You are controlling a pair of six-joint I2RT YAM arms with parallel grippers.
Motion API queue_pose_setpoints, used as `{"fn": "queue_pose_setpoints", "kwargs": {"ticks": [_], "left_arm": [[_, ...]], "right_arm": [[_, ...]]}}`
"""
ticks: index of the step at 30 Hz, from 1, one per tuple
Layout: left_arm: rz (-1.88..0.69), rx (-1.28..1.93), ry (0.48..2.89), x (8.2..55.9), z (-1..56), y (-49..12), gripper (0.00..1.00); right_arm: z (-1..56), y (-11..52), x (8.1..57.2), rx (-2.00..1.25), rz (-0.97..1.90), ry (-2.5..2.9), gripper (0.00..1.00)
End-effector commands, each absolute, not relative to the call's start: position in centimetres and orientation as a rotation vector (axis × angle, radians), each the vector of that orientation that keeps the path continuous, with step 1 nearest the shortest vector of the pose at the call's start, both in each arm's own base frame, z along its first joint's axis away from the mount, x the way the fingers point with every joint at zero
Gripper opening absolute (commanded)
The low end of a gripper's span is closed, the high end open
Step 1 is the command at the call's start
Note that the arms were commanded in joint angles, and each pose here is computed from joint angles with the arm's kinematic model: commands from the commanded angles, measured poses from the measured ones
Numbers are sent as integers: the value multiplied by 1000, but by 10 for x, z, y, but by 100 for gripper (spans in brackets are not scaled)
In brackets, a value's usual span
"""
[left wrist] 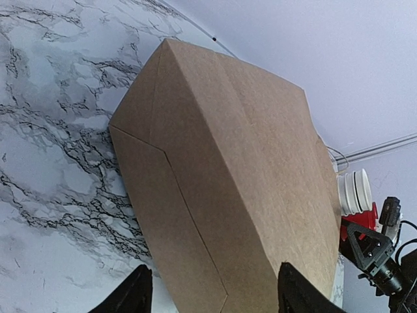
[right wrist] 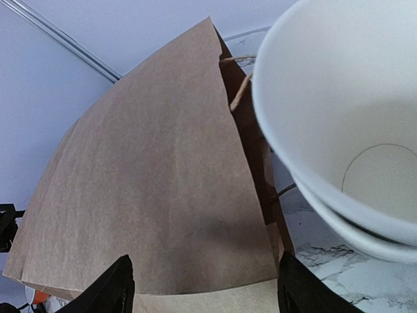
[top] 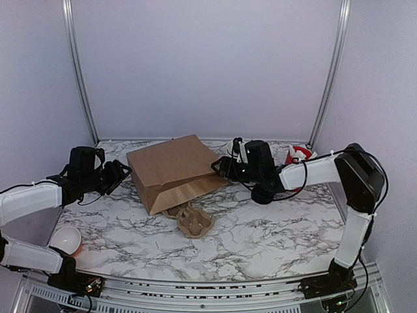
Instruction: Pack the takeout coffee
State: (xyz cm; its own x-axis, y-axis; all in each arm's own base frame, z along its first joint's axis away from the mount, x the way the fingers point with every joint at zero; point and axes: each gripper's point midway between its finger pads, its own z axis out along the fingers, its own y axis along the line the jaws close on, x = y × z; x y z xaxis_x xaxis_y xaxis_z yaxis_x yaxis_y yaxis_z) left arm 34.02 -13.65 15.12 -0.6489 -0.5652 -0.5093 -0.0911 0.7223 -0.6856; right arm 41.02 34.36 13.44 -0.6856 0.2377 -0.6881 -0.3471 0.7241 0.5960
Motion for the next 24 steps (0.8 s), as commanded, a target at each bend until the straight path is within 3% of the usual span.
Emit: {"fn": "queue_pose_setpoints", "kwargs": {"ticks": [1,6,10,24], "left_arm": [[-796,-469,2179,344,158,-137,66],[-769,-472,2196,344,153,-135,65],[-763,-475,2210,344,148,-134,63],[-741,-474,2224,336,142,-130,56]], "right_arm": [[160,359,418,-99,946,2040,72],[164,364,424,-127,901,2026,71],[166,372,426,-155,895,2026,64],[200,399,430,-225,957,2017,2]]}}
